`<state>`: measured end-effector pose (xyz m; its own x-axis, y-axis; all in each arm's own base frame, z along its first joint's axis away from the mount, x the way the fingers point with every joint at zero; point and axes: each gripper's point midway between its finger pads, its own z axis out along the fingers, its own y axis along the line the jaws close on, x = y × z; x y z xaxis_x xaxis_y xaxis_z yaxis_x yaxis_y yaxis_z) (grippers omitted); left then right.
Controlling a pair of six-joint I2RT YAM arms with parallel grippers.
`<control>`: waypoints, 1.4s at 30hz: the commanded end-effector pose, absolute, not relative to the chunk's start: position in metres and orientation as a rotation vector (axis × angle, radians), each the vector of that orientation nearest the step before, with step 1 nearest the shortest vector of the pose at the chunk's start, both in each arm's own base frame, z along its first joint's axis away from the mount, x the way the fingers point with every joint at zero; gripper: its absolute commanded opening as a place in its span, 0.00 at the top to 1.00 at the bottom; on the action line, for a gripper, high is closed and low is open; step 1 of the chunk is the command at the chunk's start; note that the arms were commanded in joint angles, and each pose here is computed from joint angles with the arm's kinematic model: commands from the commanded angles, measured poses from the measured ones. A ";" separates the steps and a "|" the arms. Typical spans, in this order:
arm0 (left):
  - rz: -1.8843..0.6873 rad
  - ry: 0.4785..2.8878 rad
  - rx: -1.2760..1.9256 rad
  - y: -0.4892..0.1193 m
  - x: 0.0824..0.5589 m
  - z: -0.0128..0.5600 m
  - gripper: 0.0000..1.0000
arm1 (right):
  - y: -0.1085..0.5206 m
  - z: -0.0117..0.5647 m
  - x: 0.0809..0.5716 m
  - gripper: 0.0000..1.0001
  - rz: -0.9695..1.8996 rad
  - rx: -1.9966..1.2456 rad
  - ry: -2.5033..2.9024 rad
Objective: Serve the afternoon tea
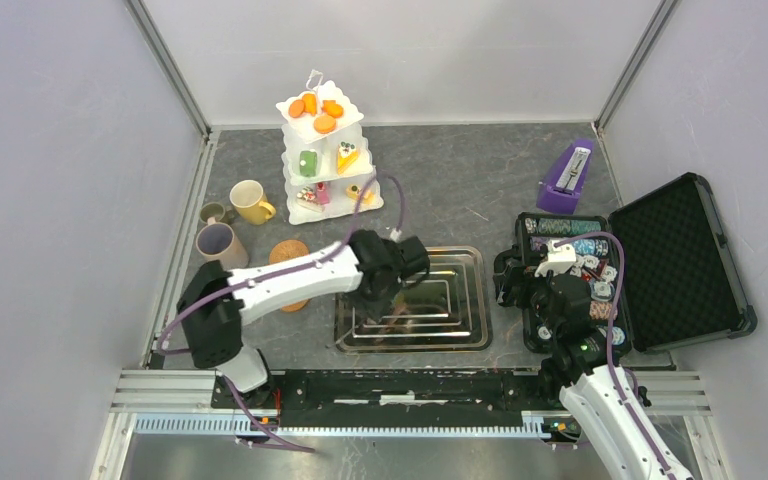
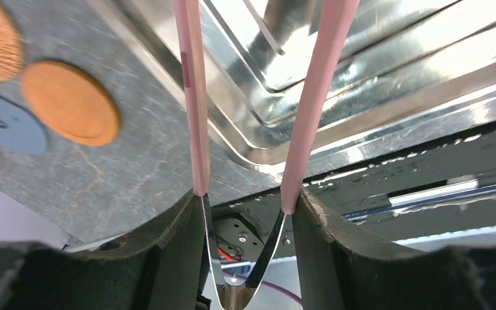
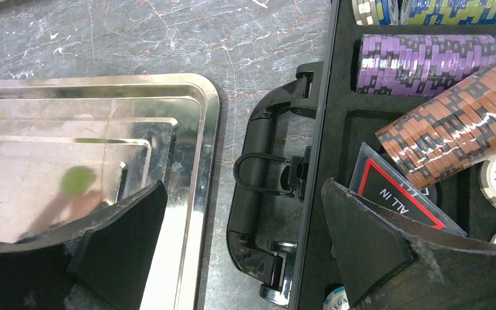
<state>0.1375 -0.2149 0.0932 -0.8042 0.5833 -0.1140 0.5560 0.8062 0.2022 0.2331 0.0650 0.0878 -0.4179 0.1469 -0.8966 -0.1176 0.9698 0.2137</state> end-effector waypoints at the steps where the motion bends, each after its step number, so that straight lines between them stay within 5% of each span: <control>1: 0.188 2.647 0.684 -0.189 0.192 0.176 0.64 | 0.066 0.094 0.237 0.02 0.300 0.021 1.951; 9: 0.102 2.419 0.281 -0.107 0.288 0.289 0.65 | 0.067 0.094 0.238 0.02 0.300 0.019 1.954; 19: -0.005 2.383 0.135 -0.094 0.369 0.309 0.65 | 0.065 0.095 0.237 0.02 0.293 0.020 1.955; 42: 0.074 2.418 0.072 -0.086 0.402 0.300 0.38 | 0.065 0.093 0.238 0.02 0.290 0.020 1.961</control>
<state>0.3986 -0.0926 0.2784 -0.7923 0.0556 -0.6076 0.0269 0.9981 0.0563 0.2327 0.0648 0.0842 -0.4319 0.1431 -0.8905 -0.1139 0.9708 0.2113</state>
